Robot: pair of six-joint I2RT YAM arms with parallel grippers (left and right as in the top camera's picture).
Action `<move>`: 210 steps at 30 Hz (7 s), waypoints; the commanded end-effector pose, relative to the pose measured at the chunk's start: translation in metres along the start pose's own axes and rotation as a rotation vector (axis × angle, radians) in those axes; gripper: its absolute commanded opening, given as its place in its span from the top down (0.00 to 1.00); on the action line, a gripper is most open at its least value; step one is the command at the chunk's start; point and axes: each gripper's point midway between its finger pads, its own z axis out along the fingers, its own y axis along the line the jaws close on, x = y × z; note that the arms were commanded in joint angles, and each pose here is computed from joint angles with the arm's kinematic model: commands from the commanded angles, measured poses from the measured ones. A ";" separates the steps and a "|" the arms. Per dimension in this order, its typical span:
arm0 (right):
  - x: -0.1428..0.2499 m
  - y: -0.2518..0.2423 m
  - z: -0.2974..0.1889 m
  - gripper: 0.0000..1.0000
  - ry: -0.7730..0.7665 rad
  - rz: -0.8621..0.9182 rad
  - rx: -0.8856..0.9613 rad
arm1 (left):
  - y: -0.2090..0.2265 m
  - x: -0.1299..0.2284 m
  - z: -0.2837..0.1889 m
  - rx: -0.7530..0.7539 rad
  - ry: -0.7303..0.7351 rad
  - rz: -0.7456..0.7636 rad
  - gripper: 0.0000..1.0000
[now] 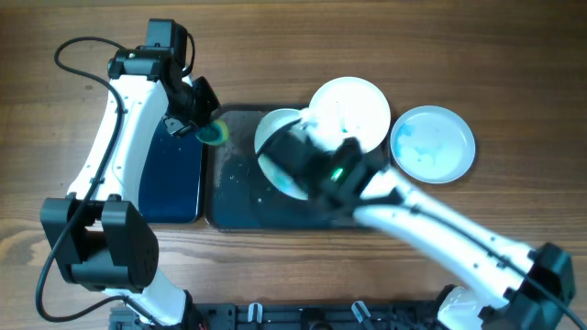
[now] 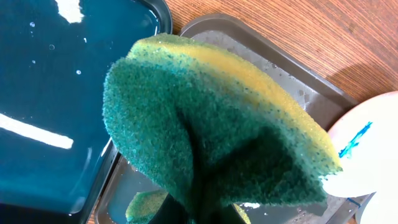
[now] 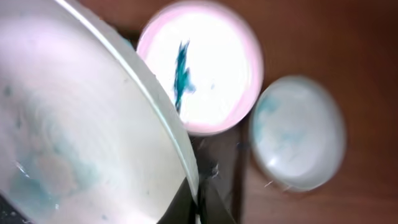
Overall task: Clean dirty plates on tray and stack at the side
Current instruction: 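Carry the plate right with the right gripper and stack it on the first, then grasp the last blue-stained plate with the right gripper, pull it center, then scrub the held plate with the sponge in the left gripper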
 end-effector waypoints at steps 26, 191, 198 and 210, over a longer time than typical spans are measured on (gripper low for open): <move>0.115 -0.248 0.145 0.90 0.461 1.010 -0.096 | -0.002 -0.006 -0.002 0.007 -0.029 -0.005 0.96; 0.064 0.070 0.143 0.96 0.560 0.279 -0.576 | -0.083 0.197 0.107 0.479 0.405 0.593 0.96; 0.063 0.072 0.143 0.96 0.560 0.280 -0.583 | -0.019 0.108 0.138 -0.063 0.008 0.292 0.96; 0.062 0.072 0.143 0.96 0.556 0.281 -0.585 | 0.031 0.062 0.104 -0.432 -0.211 0.247 0.96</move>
